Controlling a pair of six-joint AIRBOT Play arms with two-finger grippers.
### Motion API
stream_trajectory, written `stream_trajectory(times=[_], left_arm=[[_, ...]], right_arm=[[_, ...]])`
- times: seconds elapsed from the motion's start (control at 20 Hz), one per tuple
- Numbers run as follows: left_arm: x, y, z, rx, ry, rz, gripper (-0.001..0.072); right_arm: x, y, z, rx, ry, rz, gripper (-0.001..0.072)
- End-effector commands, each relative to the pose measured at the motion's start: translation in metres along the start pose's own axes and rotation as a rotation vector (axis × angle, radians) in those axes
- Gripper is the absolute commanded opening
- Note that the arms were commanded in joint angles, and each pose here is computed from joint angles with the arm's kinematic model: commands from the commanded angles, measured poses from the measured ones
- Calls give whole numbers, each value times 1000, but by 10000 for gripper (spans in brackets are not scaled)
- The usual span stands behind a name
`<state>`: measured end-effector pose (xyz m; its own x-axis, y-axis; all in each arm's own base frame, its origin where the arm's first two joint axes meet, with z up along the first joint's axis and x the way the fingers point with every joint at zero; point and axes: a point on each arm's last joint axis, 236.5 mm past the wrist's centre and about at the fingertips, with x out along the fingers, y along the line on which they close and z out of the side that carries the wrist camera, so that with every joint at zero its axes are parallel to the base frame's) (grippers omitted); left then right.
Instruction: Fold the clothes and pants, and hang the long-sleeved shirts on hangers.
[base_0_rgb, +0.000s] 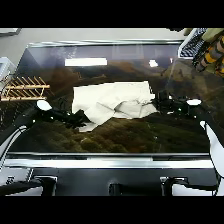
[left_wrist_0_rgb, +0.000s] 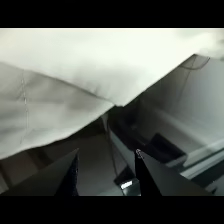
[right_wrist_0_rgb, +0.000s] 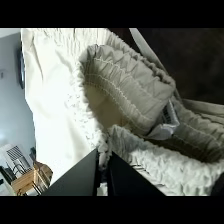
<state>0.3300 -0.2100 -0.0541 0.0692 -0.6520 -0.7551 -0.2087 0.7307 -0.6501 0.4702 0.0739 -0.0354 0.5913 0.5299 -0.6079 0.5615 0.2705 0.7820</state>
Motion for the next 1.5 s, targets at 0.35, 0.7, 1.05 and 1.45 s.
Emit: stream_trajectory(times=[0.35, 0.7, 1.05, 1.45], left_arm=[[45, 0, 27, -41, -112, -105, 411], [52, -19, 44, -74, -161, -229, 293], [9, -43, 50, -23, -100, -397, 10], [-101, -71, 29, 33, 139, -625, 9]], right_arm=[[0, 0, -11, -5, 46, -4, 36], [-2, 1, -13, -8, 51, -2, 36], [-16, 17, -4, -89, -17, 19, 36], [-60, 46, -21, -470, -56, 17, 36]])
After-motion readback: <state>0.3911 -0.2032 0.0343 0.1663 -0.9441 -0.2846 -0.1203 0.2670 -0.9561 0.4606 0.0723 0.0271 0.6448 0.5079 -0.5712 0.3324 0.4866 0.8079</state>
